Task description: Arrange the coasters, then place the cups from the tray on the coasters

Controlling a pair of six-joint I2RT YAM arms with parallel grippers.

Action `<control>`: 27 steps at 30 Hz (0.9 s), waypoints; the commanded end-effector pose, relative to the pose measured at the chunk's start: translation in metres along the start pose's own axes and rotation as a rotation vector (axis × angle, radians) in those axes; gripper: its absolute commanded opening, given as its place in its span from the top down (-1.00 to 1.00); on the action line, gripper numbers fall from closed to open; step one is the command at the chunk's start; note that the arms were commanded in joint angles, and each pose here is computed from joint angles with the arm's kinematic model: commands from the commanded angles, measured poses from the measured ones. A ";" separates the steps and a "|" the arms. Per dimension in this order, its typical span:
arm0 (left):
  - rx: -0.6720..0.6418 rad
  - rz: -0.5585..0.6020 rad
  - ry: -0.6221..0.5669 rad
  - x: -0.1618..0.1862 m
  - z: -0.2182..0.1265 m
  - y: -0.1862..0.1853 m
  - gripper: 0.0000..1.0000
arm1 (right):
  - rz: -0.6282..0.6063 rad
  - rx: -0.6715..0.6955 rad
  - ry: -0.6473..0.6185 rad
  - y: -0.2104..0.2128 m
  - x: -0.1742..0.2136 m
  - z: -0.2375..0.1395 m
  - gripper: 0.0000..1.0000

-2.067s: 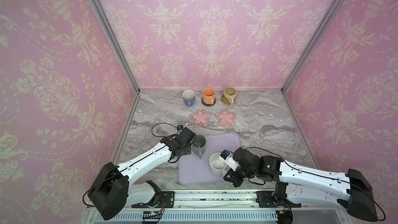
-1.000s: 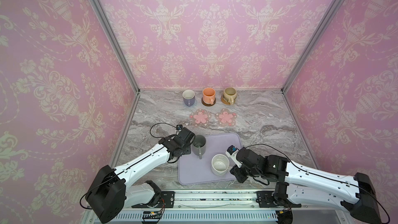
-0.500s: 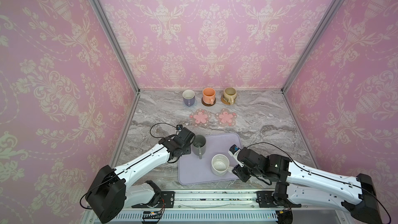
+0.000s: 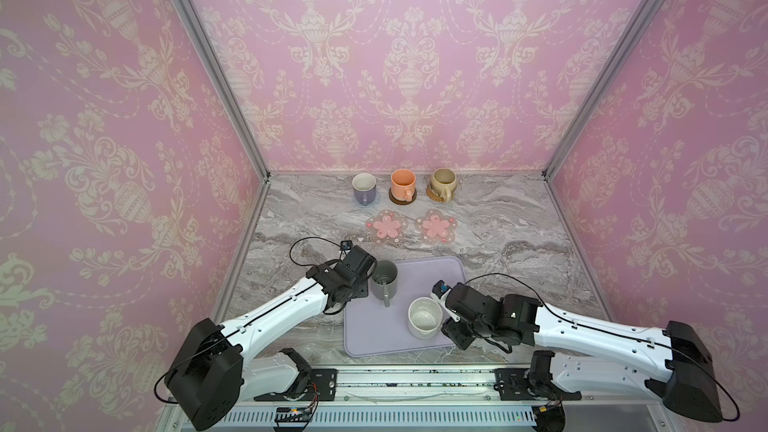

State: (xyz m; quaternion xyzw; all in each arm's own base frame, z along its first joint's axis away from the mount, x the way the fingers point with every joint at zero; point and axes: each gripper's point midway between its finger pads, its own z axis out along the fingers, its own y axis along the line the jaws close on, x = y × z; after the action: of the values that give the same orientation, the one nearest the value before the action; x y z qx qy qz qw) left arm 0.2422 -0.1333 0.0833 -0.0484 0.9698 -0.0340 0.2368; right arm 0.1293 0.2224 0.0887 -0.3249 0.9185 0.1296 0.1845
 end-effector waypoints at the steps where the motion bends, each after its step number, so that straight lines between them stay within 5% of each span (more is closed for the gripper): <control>1: -0.009 0.011 0.014 0.005 0.004 0.001 0.08 | -0.019 -0.019 -0.017 0.006 -0.012 -0.002 0.18; 8: -0.004 0.011 0.015 0.004 0.004 -0.001 0.08 | -0.019 -0.021 -0.009 0.008 -0.013 0.001 0.24; 13: 0.003 0.010 0.017 0.005 0.005 -0.003 0.08 | -0.008 -0.027 -0.021 0.009 -0.017 0.003 0.53; 27: 0.001 0.009 0.016 0.006 0.004 -0.001 0.08 | 0.020 0.068 -0.056 -0.008 -0.020 -0.002 0.92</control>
State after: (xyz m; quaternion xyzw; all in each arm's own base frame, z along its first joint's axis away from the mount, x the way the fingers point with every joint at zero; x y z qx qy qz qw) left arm 0.2428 -0.1348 0.0805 -0.0476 0.9706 -0.0342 0.2334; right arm 0.1354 0.2307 0.0862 -0.3286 0.9173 0.1258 0.1866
